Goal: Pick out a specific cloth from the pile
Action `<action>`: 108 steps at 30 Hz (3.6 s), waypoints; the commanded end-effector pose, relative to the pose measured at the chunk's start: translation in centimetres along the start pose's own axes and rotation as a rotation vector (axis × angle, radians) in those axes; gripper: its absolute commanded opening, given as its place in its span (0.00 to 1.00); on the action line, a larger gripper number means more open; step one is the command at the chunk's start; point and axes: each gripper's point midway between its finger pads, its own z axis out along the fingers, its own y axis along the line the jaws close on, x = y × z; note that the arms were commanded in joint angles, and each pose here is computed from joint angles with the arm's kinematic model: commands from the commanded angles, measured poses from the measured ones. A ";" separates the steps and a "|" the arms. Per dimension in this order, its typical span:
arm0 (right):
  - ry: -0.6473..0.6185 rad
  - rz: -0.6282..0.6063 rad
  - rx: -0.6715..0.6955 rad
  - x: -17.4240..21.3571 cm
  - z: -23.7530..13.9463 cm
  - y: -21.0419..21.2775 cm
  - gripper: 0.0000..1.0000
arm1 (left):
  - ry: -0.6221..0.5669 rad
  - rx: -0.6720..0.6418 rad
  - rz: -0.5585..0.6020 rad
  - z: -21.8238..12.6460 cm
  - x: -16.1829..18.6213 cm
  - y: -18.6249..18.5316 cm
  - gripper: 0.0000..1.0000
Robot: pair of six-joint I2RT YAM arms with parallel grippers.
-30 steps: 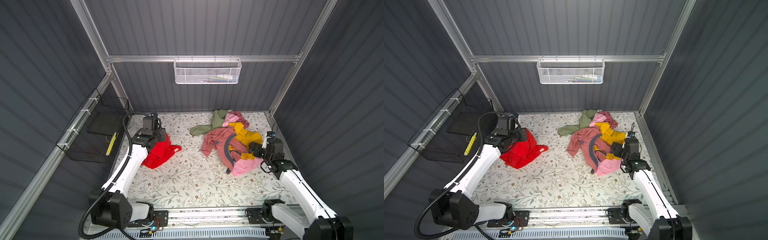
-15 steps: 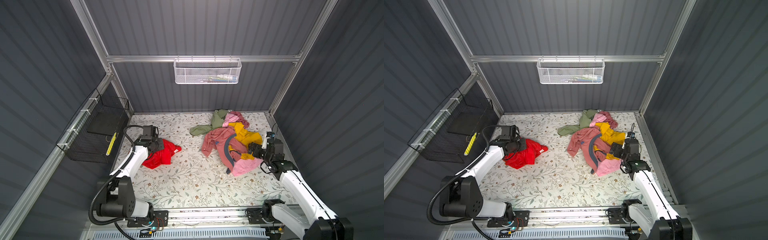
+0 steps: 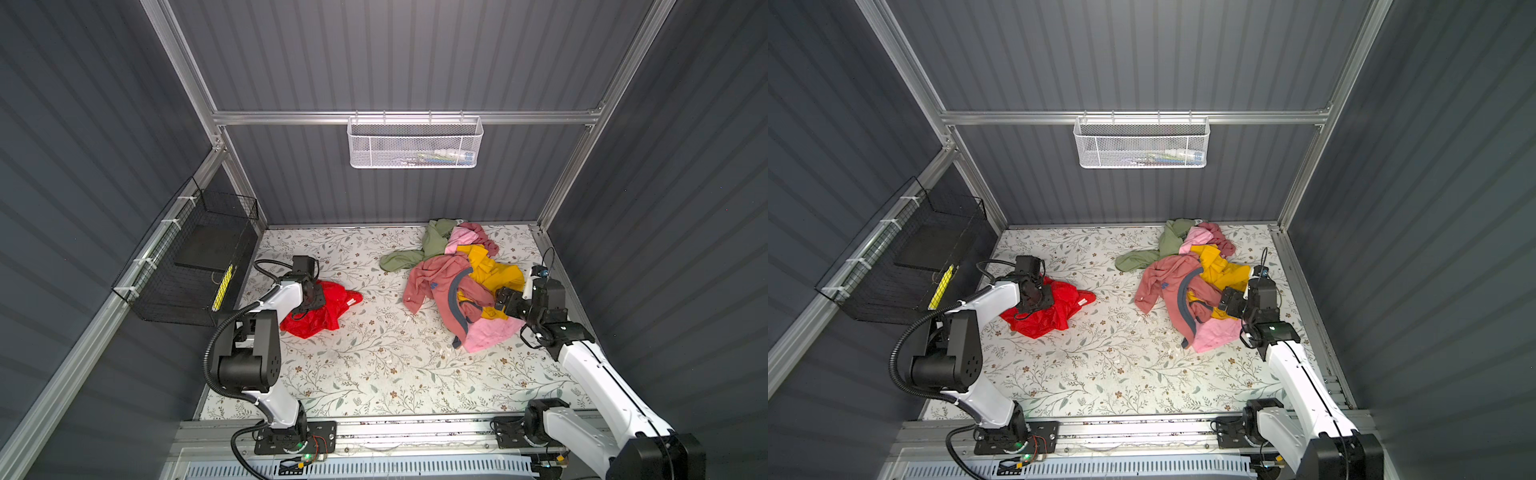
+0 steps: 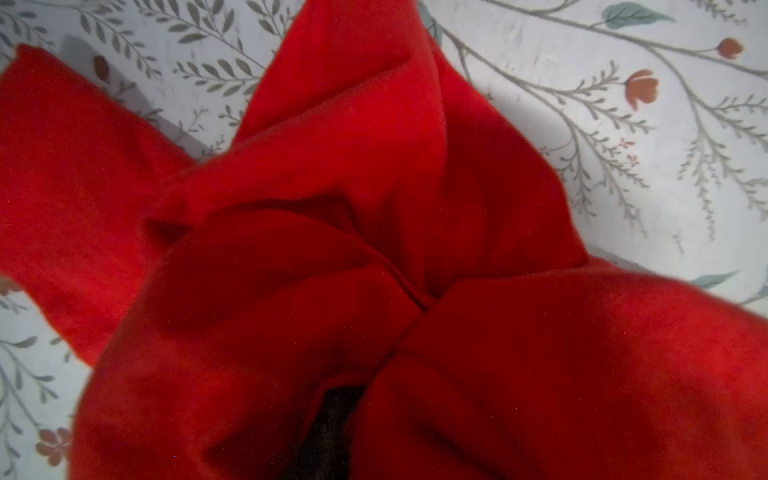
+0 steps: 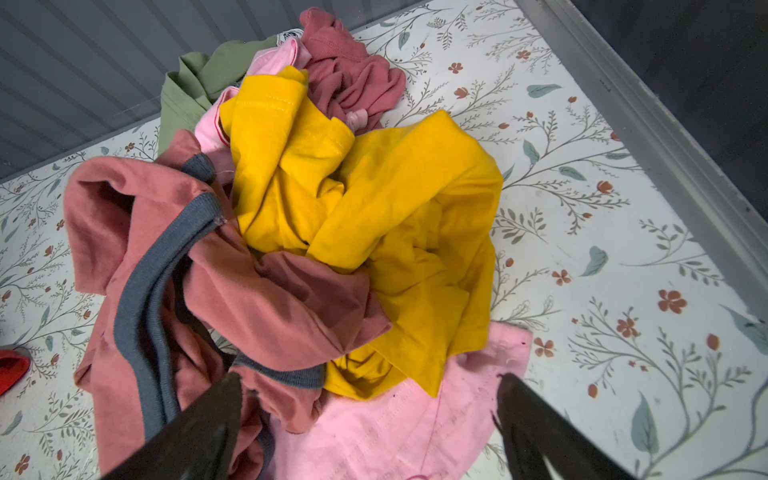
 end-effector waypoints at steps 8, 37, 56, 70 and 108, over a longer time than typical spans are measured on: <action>0.013 -0.024 -0.011 0.4 0.7 0.2 0.95 | -0.036 0.074 0.025 -3.7 -0.8 -1.2 0.78; -0.001 -0.104 0.024 0.1 0.3 -0.4 0.99 | -0.008 -0.185 0.193 -2.5 1.6 -2.5 1.00; 0.011 -0.132 0.051 0.2 0.2 -0.9 0.99 | 0.242 0.024 0.277 5.0 5.3 -7.5 0.41; -0.018 -0.128 0.007 -0.3 -0.4 -0.1 0.99 | -0.091 0.060 0.309 -1.2 -5.8 -9.1 0.00; -0.094 -0.198 -0.073 -2.4 -1.1 1.6 0.99 | -0.184 0.202 0.308 -0.9 -12.3 -12.7 0.89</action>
